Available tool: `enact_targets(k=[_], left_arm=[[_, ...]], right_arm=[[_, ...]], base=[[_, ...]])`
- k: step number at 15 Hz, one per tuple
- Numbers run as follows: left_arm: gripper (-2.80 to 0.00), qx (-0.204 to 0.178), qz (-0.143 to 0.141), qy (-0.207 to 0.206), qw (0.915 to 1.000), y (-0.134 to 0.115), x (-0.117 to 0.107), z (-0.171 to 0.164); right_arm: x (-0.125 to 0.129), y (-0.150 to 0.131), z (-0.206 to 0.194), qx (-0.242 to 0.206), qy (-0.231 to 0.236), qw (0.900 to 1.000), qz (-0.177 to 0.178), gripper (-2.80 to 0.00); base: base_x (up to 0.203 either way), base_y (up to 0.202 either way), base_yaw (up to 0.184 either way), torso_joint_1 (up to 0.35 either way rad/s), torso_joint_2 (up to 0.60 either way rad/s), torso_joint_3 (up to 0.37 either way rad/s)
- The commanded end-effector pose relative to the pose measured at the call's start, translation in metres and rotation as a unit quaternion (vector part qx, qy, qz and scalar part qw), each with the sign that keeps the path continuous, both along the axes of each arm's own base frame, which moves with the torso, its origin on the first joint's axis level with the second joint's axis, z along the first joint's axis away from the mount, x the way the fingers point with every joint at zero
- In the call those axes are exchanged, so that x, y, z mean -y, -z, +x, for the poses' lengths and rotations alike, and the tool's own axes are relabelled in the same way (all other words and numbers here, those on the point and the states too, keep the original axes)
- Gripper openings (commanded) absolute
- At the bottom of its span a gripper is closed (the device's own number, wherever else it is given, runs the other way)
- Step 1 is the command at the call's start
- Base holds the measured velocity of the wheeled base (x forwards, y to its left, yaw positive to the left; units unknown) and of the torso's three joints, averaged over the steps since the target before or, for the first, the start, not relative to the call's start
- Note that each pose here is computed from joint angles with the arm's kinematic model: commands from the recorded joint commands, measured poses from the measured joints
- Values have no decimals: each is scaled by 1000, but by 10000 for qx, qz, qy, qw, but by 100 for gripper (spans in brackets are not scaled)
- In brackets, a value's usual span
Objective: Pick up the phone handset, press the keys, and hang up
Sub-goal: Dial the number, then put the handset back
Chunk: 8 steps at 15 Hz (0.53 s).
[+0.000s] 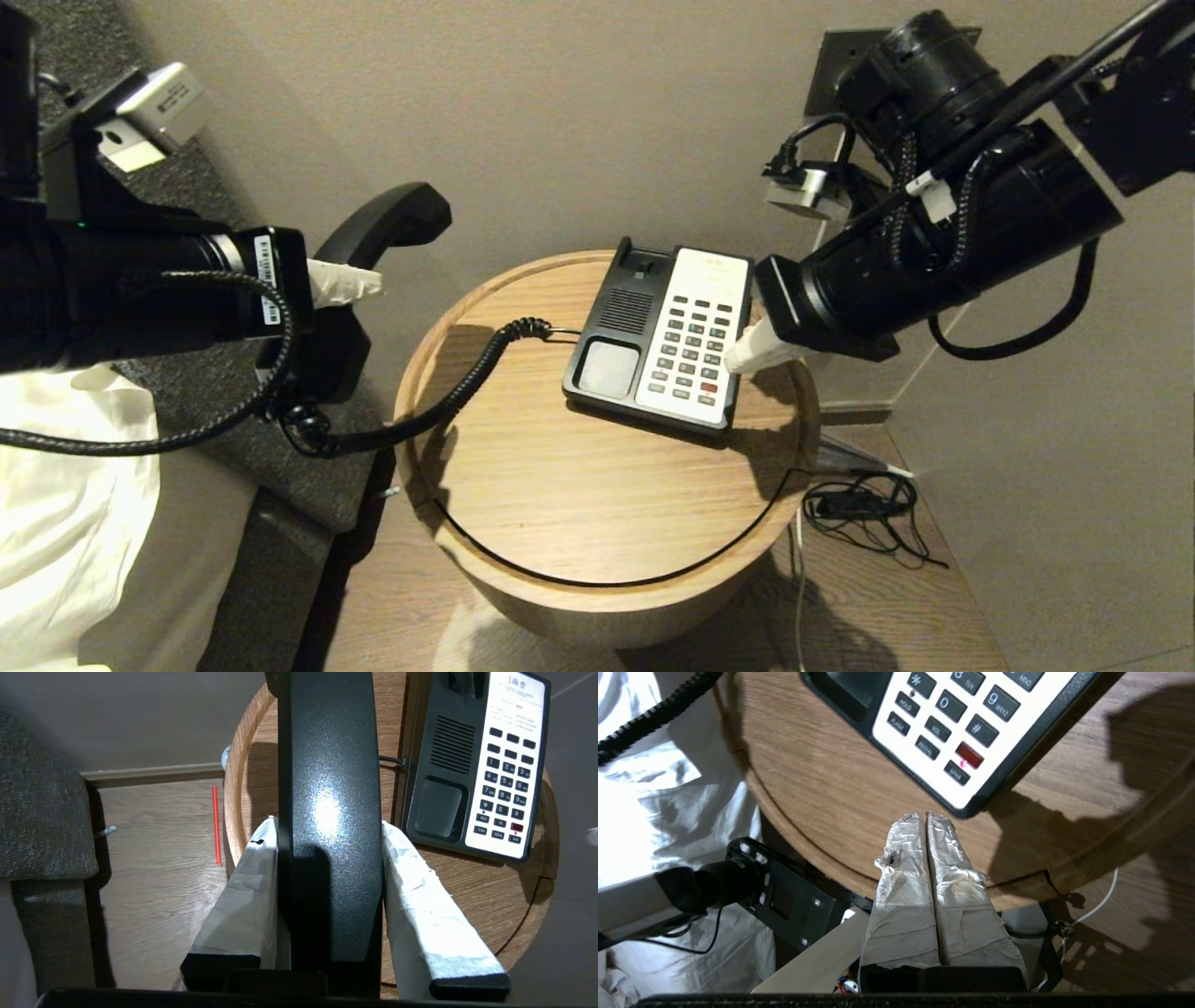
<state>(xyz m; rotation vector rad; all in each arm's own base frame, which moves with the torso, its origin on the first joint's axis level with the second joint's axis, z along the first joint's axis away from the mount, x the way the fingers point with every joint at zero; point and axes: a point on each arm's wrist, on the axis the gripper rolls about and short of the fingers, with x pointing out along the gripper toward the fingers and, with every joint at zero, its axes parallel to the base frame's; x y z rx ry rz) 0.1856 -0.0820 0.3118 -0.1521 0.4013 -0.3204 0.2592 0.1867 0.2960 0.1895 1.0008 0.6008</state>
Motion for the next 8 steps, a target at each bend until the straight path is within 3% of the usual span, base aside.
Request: enact_targets(k=[1,3,8], left_arm=[[-280,-72,23,128,9999,3,5,2],[-280,-161,53,511,9986,7,20,3],[-280,-349,217,1168,9923,14,68,17]], right_arm=[[10,-9,-10,33,43,10000,33,-280],[28,-15,-15,15,253,9997,11,-280],[81,-55,-45,615,917,9935,270,-280]], base=[[0,0,0,0,0,0],[0,0,0,0,0,0],[0,0,0,0,0,0]])
